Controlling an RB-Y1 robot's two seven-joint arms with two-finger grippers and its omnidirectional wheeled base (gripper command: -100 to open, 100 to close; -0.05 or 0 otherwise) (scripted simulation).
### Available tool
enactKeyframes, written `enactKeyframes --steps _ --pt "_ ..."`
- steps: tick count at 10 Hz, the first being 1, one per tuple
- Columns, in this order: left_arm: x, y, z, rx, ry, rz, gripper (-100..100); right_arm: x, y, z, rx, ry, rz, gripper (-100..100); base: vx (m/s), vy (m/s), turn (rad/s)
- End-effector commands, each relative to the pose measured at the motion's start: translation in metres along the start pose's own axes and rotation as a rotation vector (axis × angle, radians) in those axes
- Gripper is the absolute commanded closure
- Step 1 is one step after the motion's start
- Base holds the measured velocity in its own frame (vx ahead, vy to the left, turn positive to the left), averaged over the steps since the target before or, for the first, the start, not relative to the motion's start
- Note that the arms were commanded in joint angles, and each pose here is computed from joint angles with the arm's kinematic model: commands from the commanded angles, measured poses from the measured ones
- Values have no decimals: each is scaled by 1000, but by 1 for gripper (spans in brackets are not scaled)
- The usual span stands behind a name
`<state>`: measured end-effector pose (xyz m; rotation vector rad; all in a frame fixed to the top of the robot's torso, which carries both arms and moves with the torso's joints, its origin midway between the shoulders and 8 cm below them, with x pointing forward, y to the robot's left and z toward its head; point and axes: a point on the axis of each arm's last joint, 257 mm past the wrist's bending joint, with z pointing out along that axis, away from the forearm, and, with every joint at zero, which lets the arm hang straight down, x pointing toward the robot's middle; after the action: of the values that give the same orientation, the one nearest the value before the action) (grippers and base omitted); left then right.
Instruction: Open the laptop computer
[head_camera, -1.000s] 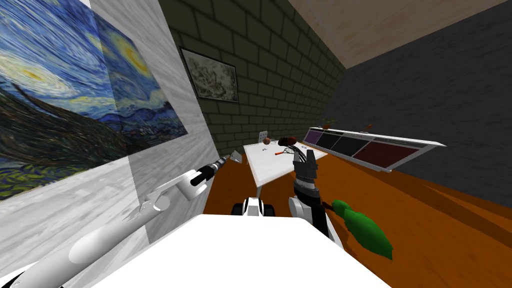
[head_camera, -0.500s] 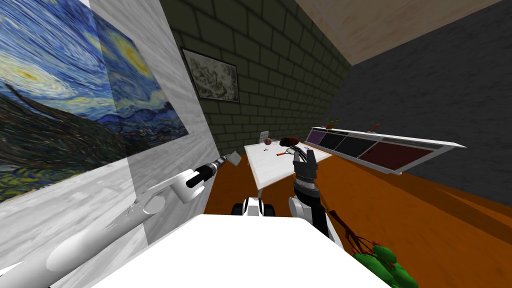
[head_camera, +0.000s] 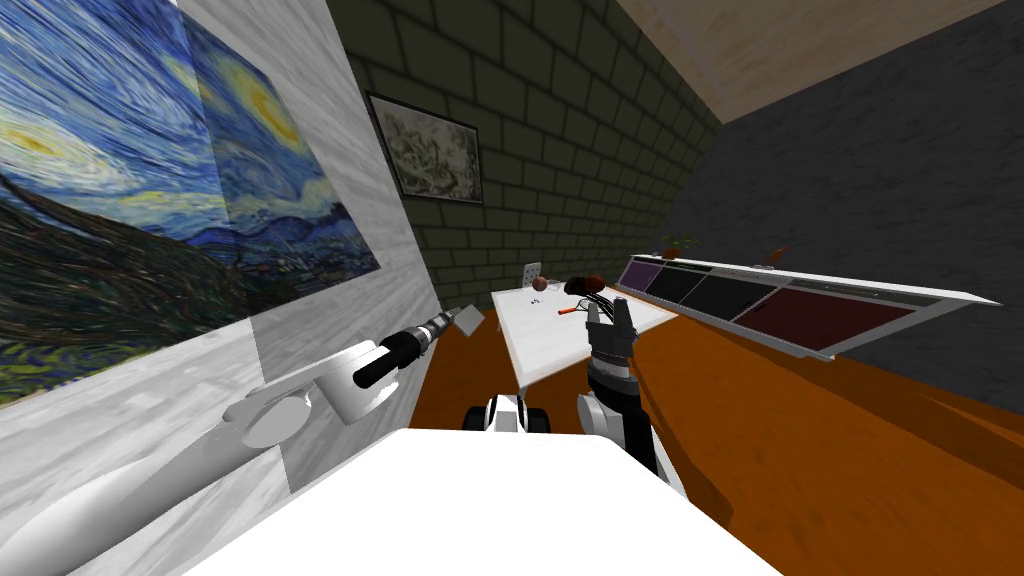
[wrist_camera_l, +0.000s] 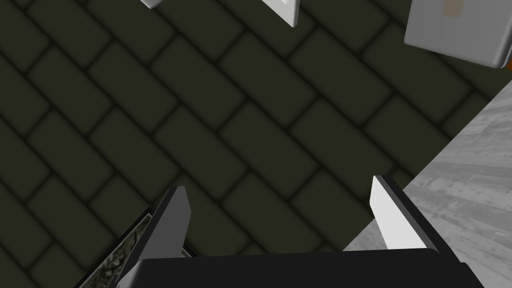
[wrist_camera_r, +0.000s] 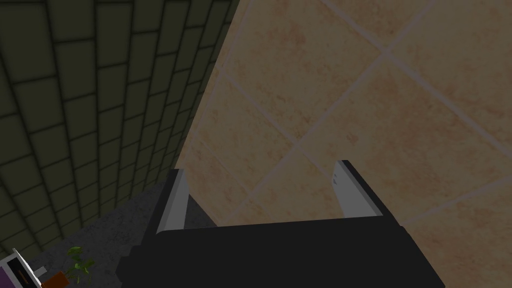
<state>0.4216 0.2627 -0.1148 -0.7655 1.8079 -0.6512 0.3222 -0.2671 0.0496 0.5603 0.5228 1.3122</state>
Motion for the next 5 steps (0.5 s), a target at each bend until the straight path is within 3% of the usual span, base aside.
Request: enactKeyframes --steps 1,2,5 --pt "1 -4 -6 2 5 2 -100 0 0 0 0 0 0 0 0 0 0" --pt "1 -4 -7 1 5 1 0 0 0 0 0 0 0 0 0 0 0" --pt "1 -4 -6 1 5 1 0 0 0 0 0 0 0 0 0 0 0"
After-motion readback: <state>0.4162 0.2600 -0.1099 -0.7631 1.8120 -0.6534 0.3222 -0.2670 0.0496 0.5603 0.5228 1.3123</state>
